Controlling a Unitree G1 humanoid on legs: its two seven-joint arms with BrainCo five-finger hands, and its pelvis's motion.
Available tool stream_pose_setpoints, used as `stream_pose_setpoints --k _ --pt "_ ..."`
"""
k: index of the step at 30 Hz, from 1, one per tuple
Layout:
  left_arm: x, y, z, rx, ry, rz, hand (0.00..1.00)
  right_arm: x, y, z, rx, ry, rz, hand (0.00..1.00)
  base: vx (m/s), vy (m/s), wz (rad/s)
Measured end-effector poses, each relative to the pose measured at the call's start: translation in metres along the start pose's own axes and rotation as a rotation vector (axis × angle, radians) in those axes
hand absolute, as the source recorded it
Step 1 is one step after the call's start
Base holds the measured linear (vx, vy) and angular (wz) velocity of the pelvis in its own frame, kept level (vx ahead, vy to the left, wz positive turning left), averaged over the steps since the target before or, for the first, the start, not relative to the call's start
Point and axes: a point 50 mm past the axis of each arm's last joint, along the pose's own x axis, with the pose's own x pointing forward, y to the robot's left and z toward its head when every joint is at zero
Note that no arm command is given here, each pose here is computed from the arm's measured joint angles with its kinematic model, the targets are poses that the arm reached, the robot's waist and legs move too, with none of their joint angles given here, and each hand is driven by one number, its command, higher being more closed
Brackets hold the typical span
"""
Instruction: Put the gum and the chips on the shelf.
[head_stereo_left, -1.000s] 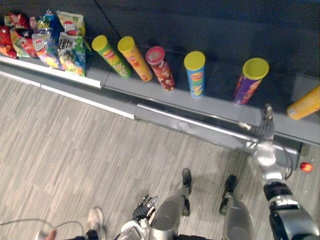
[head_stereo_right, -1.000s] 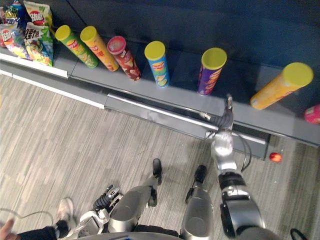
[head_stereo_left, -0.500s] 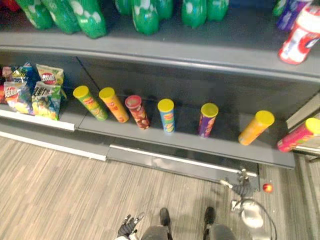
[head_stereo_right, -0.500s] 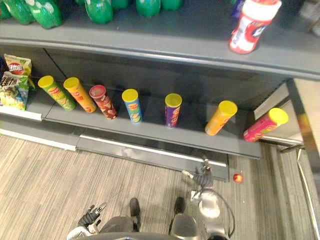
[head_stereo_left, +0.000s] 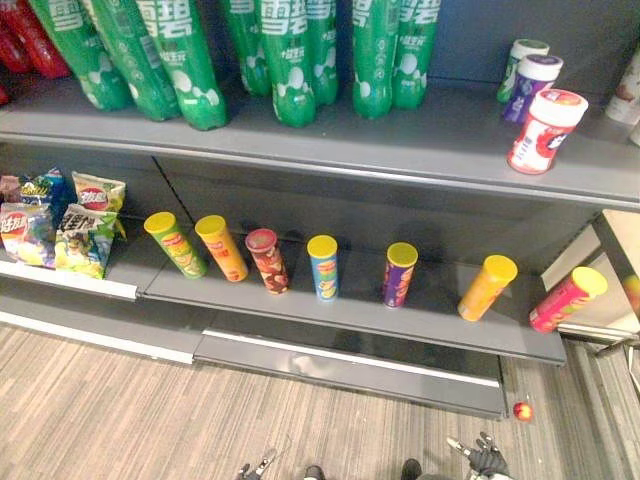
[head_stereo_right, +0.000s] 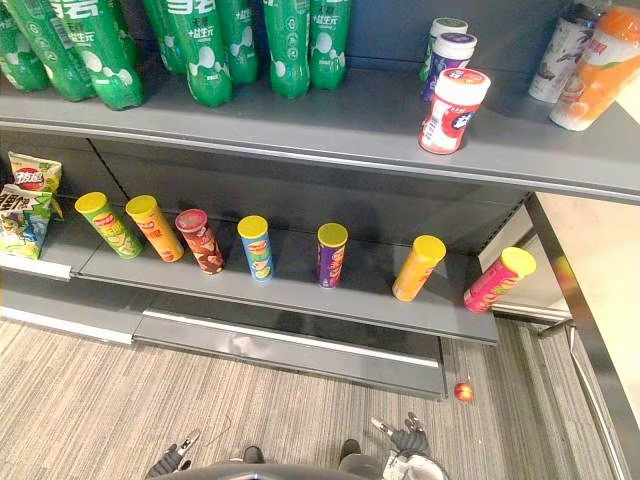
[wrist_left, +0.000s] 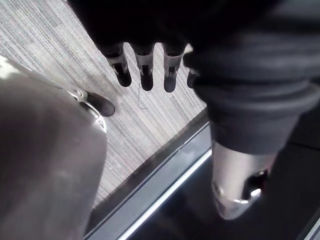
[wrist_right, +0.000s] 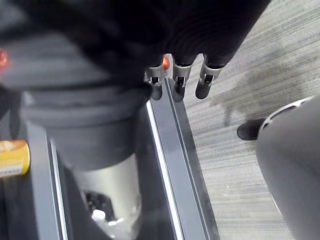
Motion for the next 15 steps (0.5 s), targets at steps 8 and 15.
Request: stream_pose_setpoints --k 8,15 --pt "-0.001 0.006 -0.008 -0.034 0.056 0.009 0.0 0.002 0.0 -0.013 0.086 0.14 -0.027 0.0 0.0 0.014 0.07" --pt "-0.001 0.009 -0.009 -0.004 0.095 -0.01 0.0 0.002 0.0 -0.018 0.118 0.2 -0.027 0.0 0.0 0.012 0.1"
